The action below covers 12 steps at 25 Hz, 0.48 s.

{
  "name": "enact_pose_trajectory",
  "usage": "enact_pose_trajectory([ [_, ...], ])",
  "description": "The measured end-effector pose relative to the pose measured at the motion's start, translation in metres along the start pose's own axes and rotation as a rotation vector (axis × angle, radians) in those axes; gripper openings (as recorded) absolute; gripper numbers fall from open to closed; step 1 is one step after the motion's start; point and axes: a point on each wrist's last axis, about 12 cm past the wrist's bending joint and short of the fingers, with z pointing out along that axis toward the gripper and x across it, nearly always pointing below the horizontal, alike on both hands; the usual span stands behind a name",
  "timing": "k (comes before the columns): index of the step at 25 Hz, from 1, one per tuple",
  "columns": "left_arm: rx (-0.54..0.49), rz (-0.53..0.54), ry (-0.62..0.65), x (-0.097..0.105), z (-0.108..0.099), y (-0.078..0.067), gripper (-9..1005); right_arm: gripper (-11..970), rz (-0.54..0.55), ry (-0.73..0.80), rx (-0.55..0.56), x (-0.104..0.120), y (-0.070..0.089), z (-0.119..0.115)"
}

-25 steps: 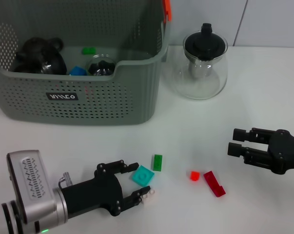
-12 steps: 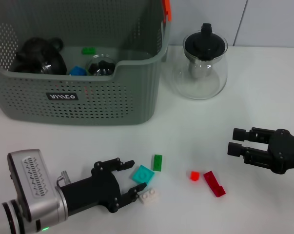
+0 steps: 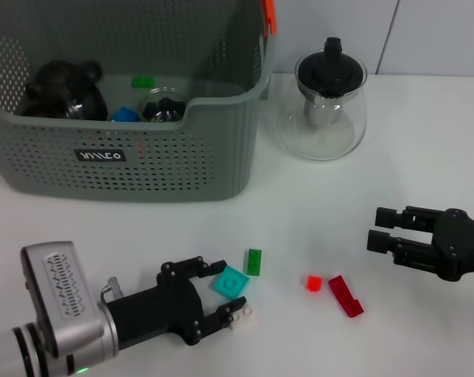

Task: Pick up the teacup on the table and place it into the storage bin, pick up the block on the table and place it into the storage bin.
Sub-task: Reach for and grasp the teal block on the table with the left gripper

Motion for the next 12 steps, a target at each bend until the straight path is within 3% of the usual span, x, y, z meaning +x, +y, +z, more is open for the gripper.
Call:
enact_pose_trajectory([
  [12, -0.003, -0.016, 0.017, -0.002, 0.012, 0.0, 589, 582, 0.004, 0.001, 0.005, 0.002, 0.0, -0.001],
])
